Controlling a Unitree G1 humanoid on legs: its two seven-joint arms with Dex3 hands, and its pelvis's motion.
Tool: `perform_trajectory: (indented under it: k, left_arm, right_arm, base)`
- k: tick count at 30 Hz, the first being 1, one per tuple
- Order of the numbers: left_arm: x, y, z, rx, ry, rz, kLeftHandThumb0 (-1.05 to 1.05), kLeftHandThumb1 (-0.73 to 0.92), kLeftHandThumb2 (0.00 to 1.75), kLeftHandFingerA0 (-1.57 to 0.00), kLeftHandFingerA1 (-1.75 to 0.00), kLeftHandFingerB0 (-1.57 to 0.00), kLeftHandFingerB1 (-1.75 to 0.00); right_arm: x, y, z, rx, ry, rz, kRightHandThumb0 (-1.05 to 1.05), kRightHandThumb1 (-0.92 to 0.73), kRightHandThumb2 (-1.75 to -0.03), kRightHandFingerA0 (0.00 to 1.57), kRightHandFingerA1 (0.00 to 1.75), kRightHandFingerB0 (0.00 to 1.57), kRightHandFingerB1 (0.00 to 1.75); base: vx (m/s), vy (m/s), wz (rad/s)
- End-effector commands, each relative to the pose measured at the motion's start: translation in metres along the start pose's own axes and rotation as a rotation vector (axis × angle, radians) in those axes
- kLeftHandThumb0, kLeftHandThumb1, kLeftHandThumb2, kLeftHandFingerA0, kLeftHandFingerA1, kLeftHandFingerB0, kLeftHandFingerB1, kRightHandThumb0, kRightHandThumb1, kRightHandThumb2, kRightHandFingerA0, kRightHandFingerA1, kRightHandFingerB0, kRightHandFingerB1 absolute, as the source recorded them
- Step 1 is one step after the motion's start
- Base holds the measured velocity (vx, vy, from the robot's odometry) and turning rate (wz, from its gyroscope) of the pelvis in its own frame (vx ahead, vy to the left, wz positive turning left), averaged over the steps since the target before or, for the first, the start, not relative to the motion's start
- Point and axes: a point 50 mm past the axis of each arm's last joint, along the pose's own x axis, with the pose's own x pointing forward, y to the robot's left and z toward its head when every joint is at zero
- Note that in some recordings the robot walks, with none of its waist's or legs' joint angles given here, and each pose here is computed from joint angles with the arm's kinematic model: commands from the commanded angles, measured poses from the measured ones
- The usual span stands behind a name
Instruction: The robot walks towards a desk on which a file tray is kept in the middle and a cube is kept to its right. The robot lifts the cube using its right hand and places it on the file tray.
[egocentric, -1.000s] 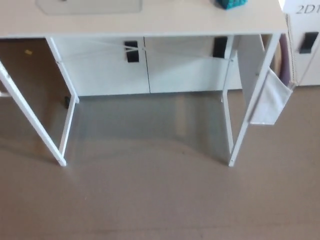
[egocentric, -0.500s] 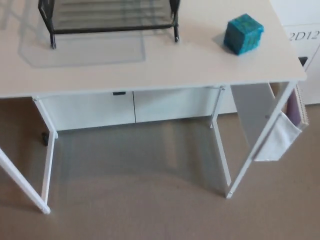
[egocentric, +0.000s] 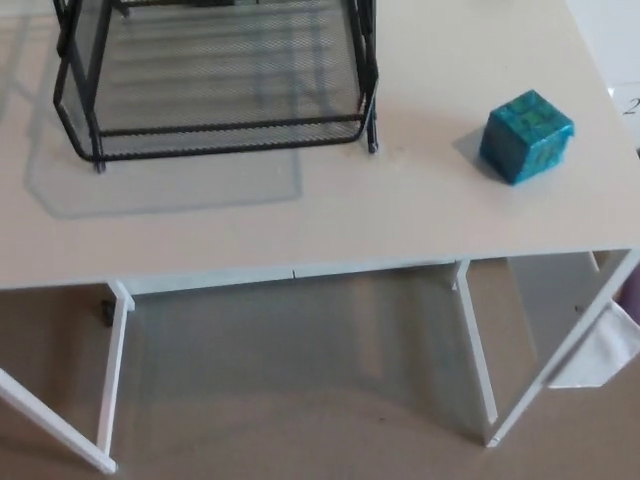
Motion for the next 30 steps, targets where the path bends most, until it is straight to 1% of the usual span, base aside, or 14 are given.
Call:
perform_trajectory:
  k: [1,10,11,12,14,15,16,17,22,23,26,28,29,30]
  left_arm:
    - [-0.004,0.010,-0.001,0.002,0.029,0.027,-0.89,0.79,0.63,-0.18,-0.82,-0.23,-0.66]
    - [-0.005,0.012,0.000,0.020,0.039,0.040,-0.92,0.79,0.63,-0.25,-0.87,-0.25,-0.68]
    - [-0.004,0.011,-0.001,0.011,0.034,0.037,-0.87,0.58,1.07,-0.23,-0.72,-0.25,-0.65]
    - [-0.004,0.011,-0.002,-0.009,0.031,0.032,-0.86,0.57,1.06,-0.23,-0.72,-0.24,-0.65]
    - [-0.005,0.012,0.000,0.012,0.032,0.035,-0.86,0.58,1.07,-0.22,-0.71,-0.26,-0.67]
    - [-0.005,0.012,0.000,0.013,0.032,0.035,-0.86,0.58,1.07,-0.22,-0.71,-0.26,-0.67]
    - [-0.005,0.012,-0.001,0.015,0.038,0.038,-0.93,0.80,0.63,-0.20,-0.80,-0.26,-0.68]
    - [-0.005,0.012,-0.001,0.013,0.039,0.041,-0.92,0.79,0.63,-0.23,-0.82,-0.26,-0.69]
    - [-0.004,0.011,-0.006,-0.019,0.045,0.040,-0.91,0.79,0.63,-0.22,-0.82,-0.26,-0.68]
    - [-0.004,0.011,-0.004,-0.010,0.039,0.035,-0.90,0.79,0.64,-0.17,-0.80,-0.22,-0.68]
    - [-0.004,0.010,-0.003,0.007,0.031,0.033,-0.90,0.80,0.63,-0.17,-0.80,-0.25,-0.69]
    - [-0.004,0.009,-0.002,0.001,0.029,0.033,-0.93,0.59,0.97,-0.18,-0.72,-0.25,-0.67]
    - [-0.003,0.008,-0.003,-0.022,0.029,0.038,-0.90,0.78,0.63,-0.14,-0.77,-0.25,-0.67]
    - [-0.002,0.008,-0.003,-0.032,0.024,0.035,-0.90,0.78,0.63,-0.10,-0.79,-0.24,-0.67]
  right_arm:
    - [0.000,-0.001,-0.001,-0.001,0.016,-0.011,-0.78,-0.48,-0.57,0.00,0.63,0.15,0.57]
    - [0.000,0.005,-0.001,0.110,-0.012,-0.042,-0.72,-0.34,-0.81,0.00,0.44,0.14,0.57]
    - [-0.001,0.003,-0.002,0.026,-0.005,0.001,-0.80,-0.39,-0.84,0.00,0.40,0.09,0.53]
    - [0.000,0.003,-0.002,0.061,-0.006,-0.007,-0.67,-0.47,-0.57,0.00,0.41,0.12,0.51]
    - [0.001,0.004,0.002,0.075,0.021,-0.032,-0.74,-0.36,-0.82,0.00,0.42,0.13,0.57]
    - [0.001,0.004,0.002,0.077,0.023,-0.035,-0.74,-0.36,-0.82,0.00,0.42,0.13,0.57]
    - [0.000,0.002,0.003,0.001,0.020,-0.023,-0.73,-0.50,-0.58,0.00,0.36,0.15,0.52]
    - [0.000,0.001,0.003,-0.009,0.017,-0.014,-0.75,-0.36,-0.82,0.00,0.43,0.14,0.56]
    - [-0.001,0.000,0.000,0.066,-0.002,0.019,-0.68,-0.44,-0.60,0.00,0.38,0.11,0.53]
    - [-0.001,-0.002,-0.002,-0.091,0.017,0.001,-0.85,-0.55,-0.58,0.00,0.78,0.12,0.54]
    - [-0.001,-0.007,0.001,-0.107,0.041,0.050,-0.91,-0.40,-0.80,0.00,0.55,0.07,0.54]
    - [0.000,-0.005,0.003,-0.015,0.020,0.011,-0.83,-0.49,-0.56,0.00,0.63,0.12,0.55]
    - [0.001,-0.003,0.004,-0.029,0.009,-0.012,-0.86,-0.40,-0.89,0.00,0.49,0.12,0.58]
    - [0.001,0.000,0.005,0.034,-0.023,-0.011,-0.75,-0.50,-0.56,0.00,0.53,0.13,0.56]
  base:
    - [0.14,0.107,-0.29]
    - [0.12,0.270,-0.17]
    - [0.10,0.253,0.04]
    - [0.10,0.230,0.00]
    - [0.08,0.162,0.06]
    - [0.10,0.121,0.10]
    - [0.08,0.066,-0.01]
    - [0.08,0.050,0.16]
    - [0.05,-0.012,0.04]
    - [-0.02,-0.044,-0.21]
    - [-0.03,-0.005,0.02]
    - [0.00,0.000,0.00]
    - [0.01,0.053,-0.09]
    - [0.03,0.067,-0.11]
